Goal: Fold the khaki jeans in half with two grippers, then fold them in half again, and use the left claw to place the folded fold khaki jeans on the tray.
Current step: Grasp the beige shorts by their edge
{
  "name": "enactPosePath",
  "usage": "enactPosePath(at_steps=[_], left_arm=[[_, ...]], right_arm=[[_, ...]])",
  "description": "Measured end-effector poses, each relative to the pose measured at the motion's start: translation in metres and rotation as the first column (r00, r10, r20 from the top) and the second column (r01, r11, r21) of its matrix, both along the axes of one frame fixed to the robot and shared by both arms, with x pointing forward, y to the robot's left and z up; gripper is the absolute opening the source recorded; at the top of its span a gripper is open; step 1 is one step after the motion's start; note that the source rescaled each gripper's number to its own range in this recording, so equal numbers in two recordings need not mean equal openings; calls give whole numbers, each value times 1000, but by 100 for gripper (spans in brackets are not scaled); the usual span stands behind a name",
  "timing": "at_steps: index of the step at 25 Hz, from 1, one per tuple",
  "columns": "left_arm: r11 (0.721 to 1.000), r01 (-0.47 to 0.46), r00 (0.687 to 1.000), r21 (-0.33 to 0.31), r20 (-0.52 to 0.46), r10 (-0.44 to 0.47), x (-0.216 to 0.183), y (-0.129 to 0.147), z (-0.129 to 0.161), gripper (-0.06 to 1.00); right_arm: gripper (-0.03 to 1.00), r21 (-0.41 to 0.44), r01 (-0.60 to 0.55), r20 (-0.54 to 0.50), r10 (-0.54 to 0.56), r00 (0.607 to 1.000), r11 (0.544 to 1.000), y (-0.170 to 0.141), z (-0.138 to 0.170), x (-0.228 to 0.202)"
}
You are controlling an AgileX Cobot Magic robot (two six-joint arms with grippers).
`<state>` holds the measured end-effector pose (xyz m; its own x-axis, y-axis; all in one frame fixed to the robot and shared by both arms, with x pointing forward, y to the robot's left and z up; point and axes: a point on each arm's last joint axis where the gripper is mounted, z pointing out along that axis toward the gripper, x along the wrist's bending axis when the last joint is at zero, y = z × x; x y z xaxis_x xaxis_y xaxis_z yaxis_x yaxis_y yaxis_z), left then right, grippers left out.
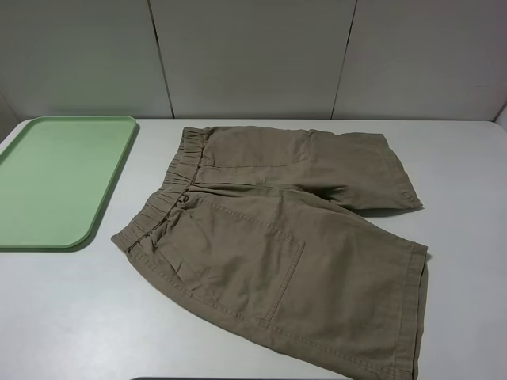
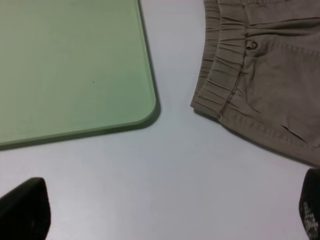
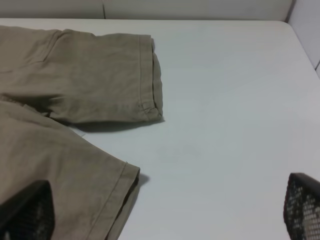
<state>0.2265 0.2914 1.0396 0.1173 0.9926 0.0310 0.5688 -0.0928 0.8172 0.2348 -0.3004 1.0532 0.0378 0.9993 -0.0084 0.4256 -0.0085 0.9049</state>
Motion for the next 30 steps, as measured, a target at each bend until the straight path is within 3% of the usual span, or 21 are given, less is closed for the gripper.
enactPosePath(at_steps=[30], left_arm=[[1000,0,1000,0,1,0,0,0,0,100]], right_arm=[[100,0,0,0,0,1000,1000,0,0,0]])
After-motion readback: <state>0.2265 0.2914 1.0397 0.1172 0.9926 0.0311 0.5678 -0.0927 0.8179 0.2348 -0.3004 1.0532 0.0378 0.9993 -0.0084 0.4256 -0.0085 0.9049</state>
